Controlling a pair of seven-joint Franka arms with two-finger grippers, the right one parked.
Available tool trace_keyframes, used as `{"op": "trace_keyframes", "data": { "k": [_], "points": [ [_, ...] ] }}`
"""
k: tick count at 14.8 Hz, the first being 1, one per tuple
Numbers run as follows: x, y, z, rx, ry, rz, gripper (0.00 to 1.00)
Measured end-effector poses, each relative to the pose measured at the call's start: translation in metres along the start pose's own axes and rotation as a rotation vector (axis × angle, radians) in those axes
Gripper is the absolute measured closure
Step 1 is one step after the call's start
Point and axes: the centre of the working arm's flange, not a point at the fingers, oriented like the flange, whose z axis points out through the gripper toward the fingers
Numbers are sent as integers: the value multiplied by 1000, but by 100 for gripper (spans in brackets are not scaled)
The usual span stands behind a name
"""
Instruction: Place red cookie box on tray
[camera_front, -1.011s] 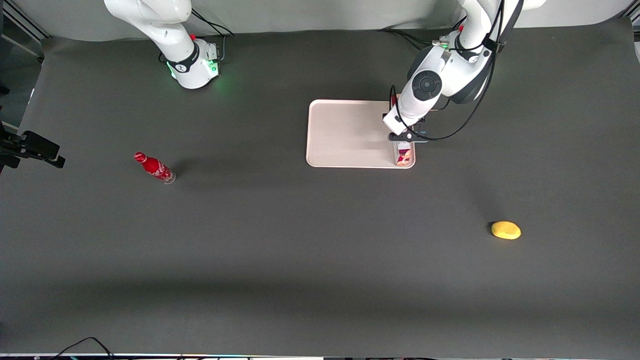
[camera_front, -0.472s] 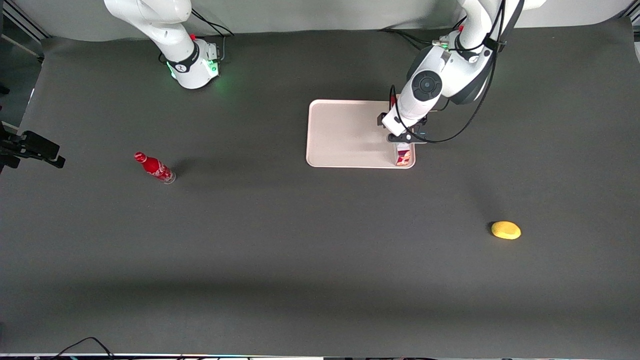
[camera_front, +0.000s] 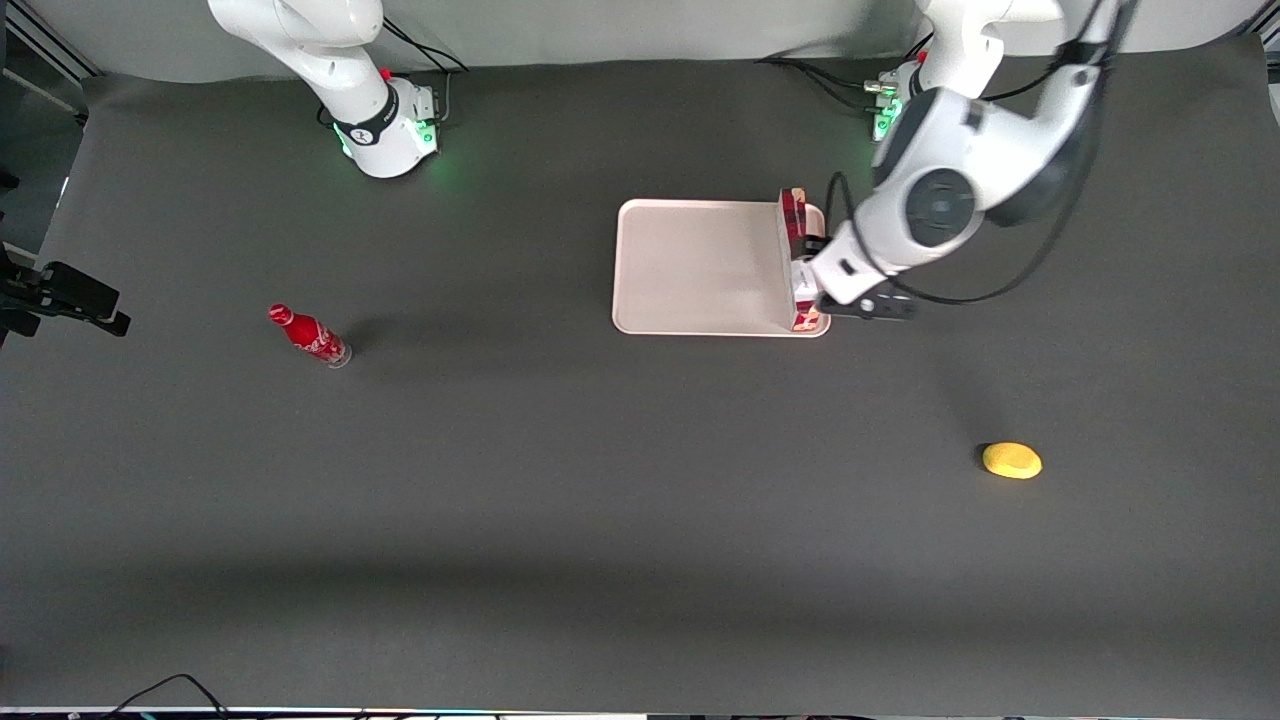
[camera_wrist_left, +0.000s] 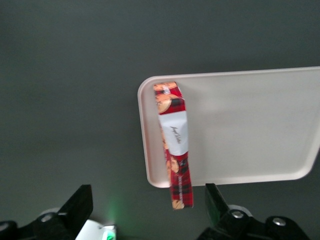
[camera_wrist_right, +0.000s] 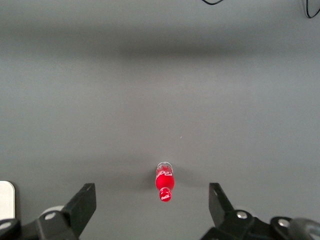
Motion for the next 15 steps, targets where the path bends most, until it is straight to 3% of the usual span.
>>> {"op": "trace_keyframes", "data": {
  "k": [2,3,7,9,11,15],
  "points": [
    [8,-32,-70,-2,41,-3,0],
    [9,-46,-102,6,84,-15,0],
    [8,-89,-200,93,291,-35,0],
    [3,-103,-236,97,364,-33,0],
    [1,-123,-255,104,398,-6,0],
    [15,-152,-248,131,375,16,0]
  ]
}}
